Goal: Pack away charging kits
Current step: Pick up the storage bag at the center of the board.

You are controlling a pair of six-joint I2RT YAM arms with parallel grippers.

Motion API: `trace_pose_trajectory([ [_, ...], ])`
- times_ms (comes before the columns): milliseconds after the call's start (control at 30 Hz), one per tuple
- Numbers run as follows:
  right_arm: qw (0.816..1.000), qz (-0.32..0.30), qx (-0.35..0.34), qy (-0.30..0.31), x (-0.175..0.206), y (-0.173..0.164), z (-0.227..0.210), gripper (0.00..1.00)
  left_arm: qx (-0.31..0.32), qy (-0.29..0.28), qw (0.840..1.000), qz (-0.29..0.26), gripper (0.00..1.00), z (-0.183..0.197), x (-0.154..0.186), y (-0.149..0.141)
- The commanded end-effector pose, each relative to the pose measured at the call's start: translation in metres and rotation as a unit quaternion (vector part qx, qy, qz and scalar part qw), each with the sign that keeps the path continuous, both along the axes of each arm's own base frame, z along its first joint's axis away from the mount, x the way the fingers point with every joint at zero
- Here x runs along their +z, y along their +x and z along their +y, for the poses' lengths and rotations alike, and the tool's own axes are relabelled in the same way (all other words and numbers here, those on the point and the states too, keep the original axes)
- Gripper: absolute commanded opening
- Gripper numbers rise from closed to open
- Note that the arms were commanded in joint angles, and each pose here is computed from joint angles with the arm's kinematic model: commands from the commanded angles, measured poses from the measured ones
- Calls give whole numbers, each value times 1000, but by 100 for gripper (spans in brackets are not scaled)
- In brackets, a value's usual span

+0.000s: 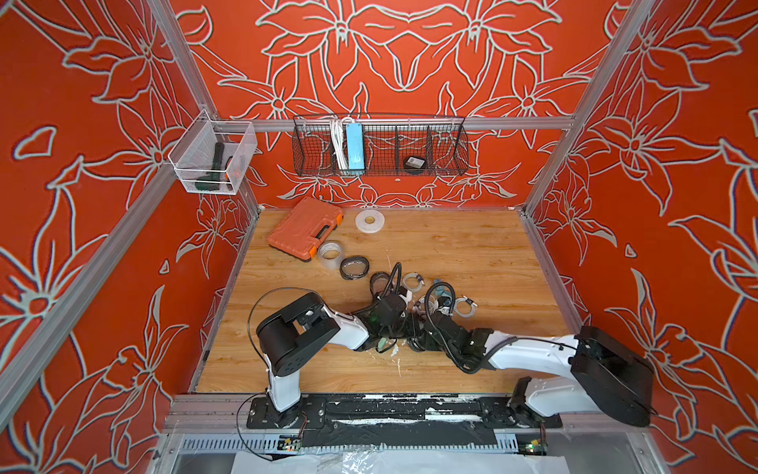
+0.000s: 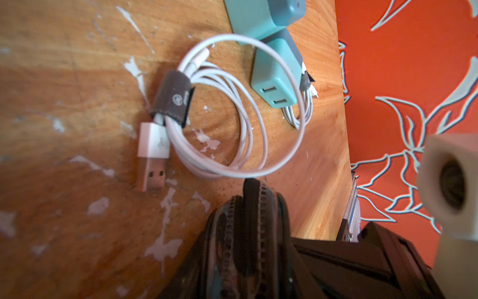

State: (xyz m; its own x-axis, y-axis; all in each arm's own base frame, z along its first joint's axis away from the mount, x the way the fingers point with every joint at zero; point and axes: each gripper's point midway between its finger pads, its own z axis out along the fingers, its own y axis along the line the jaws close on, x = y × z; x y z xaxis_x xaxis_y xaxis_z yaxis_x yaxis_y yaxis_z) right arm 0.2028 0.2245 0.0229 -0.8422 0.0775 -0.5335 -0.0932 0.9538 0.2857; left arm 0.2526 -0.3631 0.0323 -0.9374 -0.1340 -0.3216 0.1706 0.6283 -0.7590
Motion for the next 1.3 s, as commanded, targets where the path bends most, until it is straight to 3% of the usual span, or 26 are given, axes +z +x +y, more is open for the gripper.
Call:
trace_pose_trajectory([
  [0,999,28,11,-23,-13,-11,-5,0,-13,129,986,107,32,44,-79,-45],
  [167,999,24,14,-21,-7,-10,-4,2,-19,123,986,109,20,39,-76,-45],
  [400,998,-25,49,5,46,-5,2,46,-33,72,995,67,1,17,-26,-30],
  [533,993,-92,67,38,92,-2,-1,74,-11,49,999,15,0,15,23,-15],
  [600,991,-126,8,49,104,6,-22,88,3,31,999,-19,0,16,53,-8],
  [667,981,-169,-21,88,125,13,-27,95,11,15,998,-52,0,18,82,-4],
  [767,968,-230,-19,96,171,16,-37,93,32,-15,994,-107,0,27,127,2],
  [900,954,-260,-72,131,197,12,-66,98,49,-92,975,-196,0,42,180,-3],
  [967,944,-275,-2,183,214,-2,-49,96,63,-81,971,-216,0,49,198,1],
  [1033,915,-304,81,254,237,-22,-28,94,56,-82,963,-249,0,51,224,1],
  [1133,907,-308,128,255,245,-36,-22,89,34,-132,938,-318,0,55,270,-13],
  [1267,910,-306,182,212,239,-40,3,78,43,-178,889,-420,0,83,332,-34],
])
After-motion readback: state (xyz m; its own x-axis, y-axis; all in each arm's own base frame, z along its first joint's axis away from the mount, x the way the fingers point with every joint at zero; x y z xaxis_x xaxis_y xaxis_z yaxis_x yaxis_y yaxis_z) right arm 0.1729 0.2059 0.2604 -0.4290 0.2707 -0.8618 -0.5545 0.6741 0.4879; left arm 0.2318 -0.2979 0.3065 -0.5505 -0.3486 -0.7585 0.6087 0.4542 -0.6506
